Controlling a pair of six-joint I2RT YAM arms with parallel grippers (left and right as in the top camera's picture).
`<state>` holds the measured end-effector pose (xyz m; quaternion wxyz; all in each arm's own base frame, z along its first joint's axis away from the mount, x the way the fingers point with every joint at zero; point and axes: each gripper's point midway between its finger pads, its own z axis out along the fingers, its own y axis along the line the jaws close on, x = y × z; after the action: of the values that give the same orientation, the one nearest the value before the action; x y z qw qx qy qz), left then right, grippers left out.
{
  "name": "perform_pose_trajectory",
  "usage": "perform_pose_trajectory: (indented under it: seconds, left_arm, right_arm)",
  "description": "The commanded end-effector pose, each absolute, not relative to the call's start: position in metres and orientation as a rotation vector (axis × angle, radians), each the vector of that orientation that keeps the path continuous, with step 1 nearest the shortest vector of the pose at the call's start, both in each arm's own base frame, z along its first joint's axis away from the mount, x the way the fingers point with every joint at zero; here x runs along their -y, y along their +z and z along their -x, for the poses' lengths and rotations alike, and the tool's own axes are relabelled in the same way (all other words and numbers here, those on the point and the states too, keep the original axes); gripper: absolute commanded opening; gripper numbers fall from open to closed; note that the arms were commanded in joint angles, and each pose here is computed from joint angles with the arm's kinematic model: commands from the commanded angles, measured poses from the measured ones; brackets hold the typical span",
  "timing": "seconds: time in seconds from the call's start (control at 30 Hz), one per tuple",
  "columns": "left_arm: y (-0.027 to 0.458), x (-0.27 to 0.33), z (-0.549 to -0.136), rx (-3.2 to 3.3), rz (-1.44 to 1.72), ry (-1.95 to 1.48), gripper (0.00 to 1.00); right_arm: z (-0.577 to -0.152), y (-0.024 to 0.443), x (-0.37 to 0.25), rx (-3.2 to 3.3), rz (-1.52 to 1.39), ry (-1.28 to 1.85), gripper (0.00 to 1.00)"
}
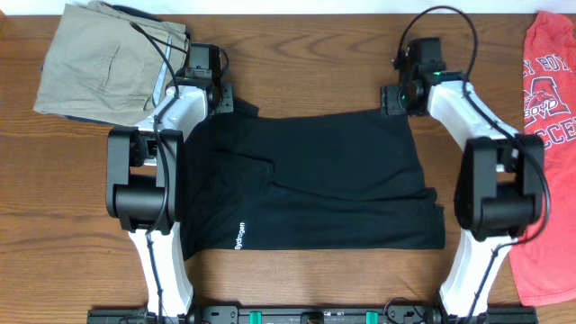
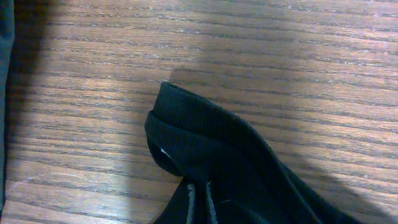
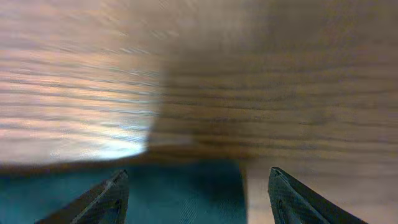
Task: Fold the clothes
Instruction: 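Grasp the top corners with both grippers and fold them down toward the hem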
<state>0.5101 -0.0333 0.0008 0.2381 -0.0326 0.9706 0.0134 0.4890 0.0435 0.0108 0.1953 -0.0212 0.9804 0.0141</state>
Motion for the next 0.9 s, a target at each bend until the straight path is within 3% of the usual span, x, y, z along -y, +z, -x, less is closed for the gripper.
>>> perform_pose_trajectory:
  seconds: [0.0,0.2,0.3,0.5,0.57,0.67,0.87]
  left_arm:
    - [-0.037,0.028,-0.489,-2.771,0.087,0.068,0.07]
    - [-0.038,0.028,-0.489,-2.772,0.087,0.068,0.06]
    - [-0.038,0.028,-0.489,-2.772,0.087,0.068,0.06]
    - [-0.037,0.028,-0.489,-2.771,0.087,0.067,0.06]
    - [-0.037,0.028,-0.489,-2.77,0.087,0.067,0.06]
    - [-0.035,0.028,-0.49,-2.766,0.088,0.067,0.06]
    - [-0.006,0.031,-0.496,-2.709,0.14,0.037,0.06]
  right_arm:
    - [-0.497,0.001,-0.033,-2.746,0.063,-0.046,0.7]
    - [-0.497,-0.005,-0.031,-2.754,0.058,-0.048,0.68]
    - [-0.497,-0.005,-0.032,-2.756,0.058,-0.036,0.51]
    - [-0.493,-0.007,-0.039,-2.772,0.03,0.028,0.47]
    - [-0.491,-0.007,-0.039,-2.781,0.018,0.026,0.34]
    - [-0.489,-0.008,-0.033,-2.791,-0.044,0.012,0.03]
    - [-0.484,-0.009,-0.016,-2.815,-0.106,-0.022,0.01]
